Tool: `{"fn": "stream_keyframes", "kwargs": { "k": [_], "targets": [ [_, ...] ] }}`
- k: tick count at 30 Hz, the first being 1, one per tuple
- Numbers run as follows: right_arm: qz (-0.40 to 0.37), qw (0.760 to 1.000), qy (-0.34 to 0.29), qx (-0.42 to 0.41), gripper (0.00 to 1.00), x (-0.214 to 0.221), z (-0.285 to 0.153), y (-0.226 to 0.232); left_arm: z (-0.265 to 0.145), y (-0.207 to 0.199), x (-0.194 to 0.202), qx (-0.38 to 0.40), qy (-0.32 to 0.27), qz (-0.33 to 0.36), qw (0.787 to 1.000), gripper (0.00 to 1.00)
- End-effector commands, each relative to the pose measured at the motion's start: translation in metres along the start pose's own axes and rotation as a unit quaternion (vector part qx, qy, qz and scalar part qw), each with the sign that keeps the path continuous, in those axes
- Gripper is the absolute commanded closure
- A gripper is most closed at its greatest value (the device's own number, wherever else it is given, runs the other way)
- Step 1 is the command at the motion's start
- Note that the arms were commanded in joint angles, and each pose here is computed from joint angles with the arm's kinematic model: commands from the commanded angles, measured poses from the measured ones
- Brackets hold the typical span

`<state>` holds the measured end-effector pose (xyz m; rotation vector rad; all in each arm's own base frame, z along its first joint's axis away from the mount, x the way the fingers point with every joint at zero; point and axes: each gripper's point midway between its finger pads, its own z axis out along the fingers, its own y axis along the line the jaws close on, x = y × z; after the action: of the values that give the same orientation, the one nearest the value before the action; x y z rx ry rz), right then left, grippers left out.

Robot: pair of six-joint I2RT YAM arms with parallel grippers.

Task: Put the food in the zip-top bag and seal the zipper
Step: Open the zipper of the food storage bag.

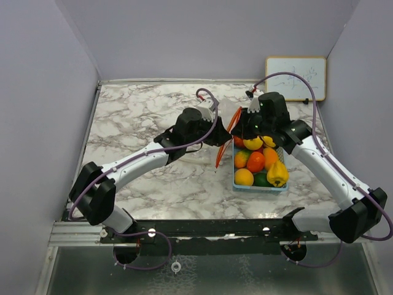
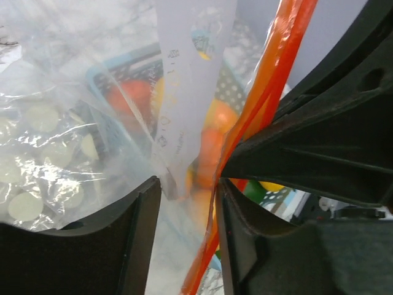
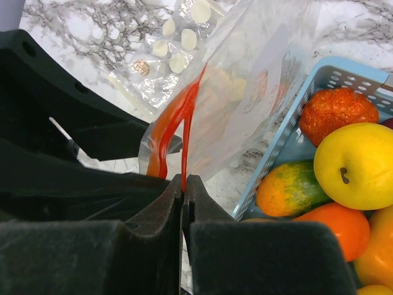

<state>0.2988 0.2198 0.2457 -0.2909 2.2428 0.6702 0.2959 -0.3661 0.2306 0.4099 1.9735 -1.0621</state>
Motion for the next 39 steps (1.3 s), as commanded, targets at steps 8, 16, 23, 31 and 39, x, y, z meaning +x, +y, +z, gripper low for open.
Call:
{"fn": "stream_keyframes", "kwargs": {
  "k": [8, 16, 23, 31, 39],
  "targets": [
    [-0.011, 1.000, -0.021, -0.017, 0.98, -0.015, -0.014, 0.013, 0.001, 0.049, 0.013, -0.130, 0.009, 0.040, 0.991, 0.95],
    [-0.023, 0.997, -0.013, 0.066, 0.98, -0.010, -0.018, -0.018, -0.059, 0.095, -0.030, -0.326, -0.017, 0.097, 0.940, 1.00],
    [-0.039, 0.982, -0.003, 0.183, 0.98, 0.000, -0.015, -0.065, -0.155, 0.107, -0.097, -0.476, -0.067, 0.141, 0.866, 1.00],
    [-0.044, 0.995, -0.003, 0.086, 0.98, -0.001, 0.028, -0.038, -0.185, 0.091, -0.106, -0.461, -0.066, 0.141, 0.874, 1.00],
    [0.006, 0.998, -0.012, -0.063, 0.80, -0.003, 0.057, 0.015, -0.119, 0.082, -0.041, -0.336, -0.025, 0.051, 0.940, 1.00]
  ]
}}
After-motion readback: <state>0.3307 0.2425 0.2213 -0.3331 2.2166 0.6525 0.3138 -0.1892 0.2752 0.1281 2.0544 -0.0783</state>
